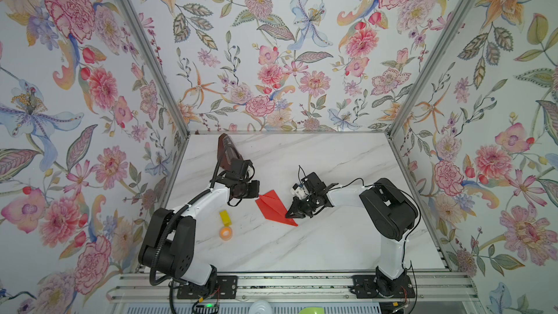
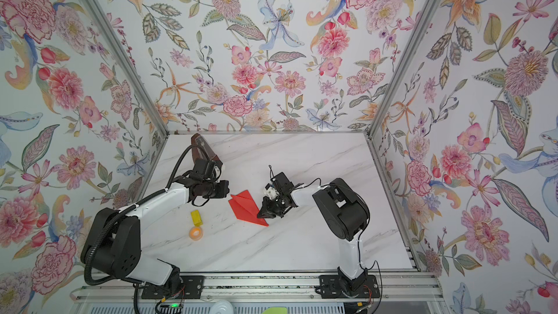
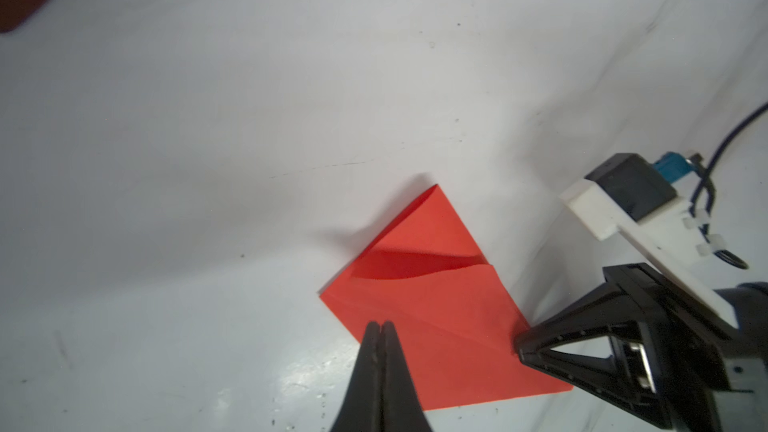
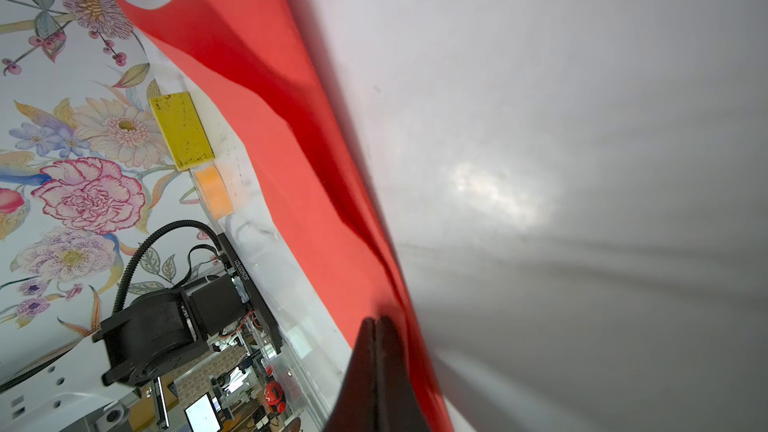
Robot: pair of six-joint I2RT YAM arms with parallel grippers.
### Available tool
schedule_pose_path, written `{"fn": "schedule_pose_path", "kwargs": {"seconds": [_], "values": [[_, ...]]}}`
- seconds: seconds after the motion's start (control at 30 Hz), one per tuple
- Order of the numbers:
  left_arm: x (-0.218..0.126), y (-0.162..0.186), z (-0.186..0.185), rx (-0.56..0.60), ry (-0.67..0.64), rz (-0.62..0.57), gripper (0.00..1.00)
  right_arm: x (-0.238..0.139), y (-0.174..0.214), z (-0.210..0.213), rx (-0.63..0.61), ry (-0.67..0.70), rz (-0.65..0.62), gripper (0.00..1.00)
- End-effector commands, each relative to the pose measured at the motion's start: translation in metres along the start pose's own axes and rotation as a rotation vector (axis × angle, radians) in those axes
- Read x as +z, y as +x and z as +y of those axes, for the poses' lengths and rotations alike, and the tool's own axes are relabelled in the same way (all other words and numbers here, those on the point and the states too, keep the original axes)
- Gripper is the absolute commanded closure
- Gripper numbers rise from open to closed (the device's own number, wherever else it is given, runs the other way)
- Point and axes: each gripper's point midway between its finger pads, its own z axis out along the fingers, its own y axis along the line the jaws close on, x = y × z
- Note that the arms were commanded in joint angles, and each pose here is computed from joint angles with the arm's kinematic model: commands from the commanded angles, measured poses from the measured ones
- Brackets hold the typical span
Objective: Fold a paper plane with a square sheet of paper (fold left side to right side)
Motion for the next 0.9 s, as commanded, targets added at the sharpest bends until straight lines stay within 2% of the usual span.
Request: {"fn": "schedule_pose_path", "kwargs": {"seconds": [0.0, 0.03, 0.17, 0.3, 0.6, 0.87], "values": [[0.011, 0.006, -0.027, 0.008, 0.05, 0.036, 0.97, 0.006, 0.02, -0.051, 0.105, 0.206, 0.042, 1.0], [0.025, 0.015, -0.03, 0.011, 0.054, 0.074, 0.97, 0.006, 0.02, -0.05, 0.104, 0.208, 0.043, 1.0], [0.046, 0.025, -0.045, 0.031, 0.071, 0.117, 0.98, 0.007, 0.019, -0.048, 0.1, 0.218, 0.048, 1.0], [0.064, 0.04, -0.032, 0.016, 0.023, 0.169, 0.99, 0.007, 0.022, -0.05, 0.102, 0.233, 0.054, 1.0], [0.084, 0.066, 0.001, -0.002, -0.082, 0.247, 1.0, 0.001, 0.042, -0.066, 0.119, 0.272, 0.076, 1.0], [0.092, 0.082, 0.018, -0.017, -0.109, 0.295, 1.0, -0.008, 0.074, -0.089, 0.152, 0.319, 0.105, 1.0]]}}
